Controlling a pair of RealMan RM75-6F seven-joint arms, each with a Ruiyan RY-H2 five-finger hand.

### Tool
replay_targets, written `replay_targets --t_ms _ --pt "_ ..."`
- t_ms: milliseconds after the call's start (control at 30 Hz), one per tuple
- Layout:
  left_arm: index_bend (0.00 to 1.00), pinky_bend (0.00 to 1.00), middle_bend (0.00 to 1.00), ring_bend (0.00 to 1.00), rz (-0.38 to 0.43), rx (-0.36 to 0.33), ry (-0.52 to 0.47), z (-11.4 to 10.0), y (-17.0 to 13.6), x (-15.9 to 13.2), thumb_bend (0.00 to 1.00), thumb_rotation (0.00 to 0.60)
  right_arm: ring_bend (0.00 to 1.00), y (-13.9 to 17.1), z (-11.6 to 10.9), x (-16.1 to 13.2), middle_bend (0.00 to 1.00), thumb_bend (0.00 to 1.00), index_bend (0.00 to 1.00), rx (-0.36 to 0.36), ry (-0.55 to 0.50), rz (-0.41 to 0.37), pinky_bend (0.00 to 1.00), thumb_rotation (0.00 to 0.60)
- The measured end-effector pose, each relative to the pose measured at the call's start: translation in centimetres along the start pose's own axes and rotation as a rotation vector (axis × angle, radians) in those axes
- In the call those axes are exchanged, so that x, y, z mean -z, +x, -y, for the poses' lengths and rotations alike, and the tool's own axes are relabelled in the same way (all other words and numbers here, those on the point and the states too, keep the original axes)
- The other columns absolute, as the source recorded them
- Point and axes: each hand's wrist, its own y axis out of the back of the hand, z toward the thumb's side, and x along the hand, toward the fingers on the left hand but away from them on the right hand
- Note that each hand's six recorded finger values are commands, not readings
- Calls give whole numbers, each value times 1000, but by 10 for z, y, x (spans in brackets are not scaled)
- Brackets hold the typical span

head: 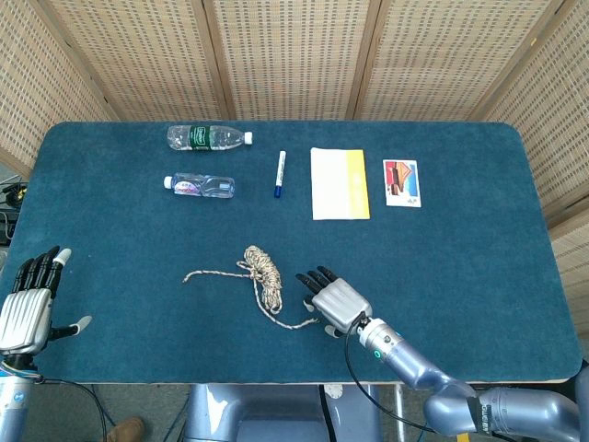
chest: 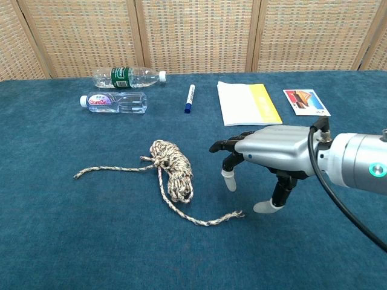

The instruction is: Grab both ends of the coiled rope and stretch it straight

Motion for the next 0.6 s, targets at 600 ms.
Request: replay_targets --t_ms 600 --pt "0 0 0 0 12 10 3 3 -1 -4 0 600 0 -16 24 -17 0 307 450 -39 -77 47 0 600"
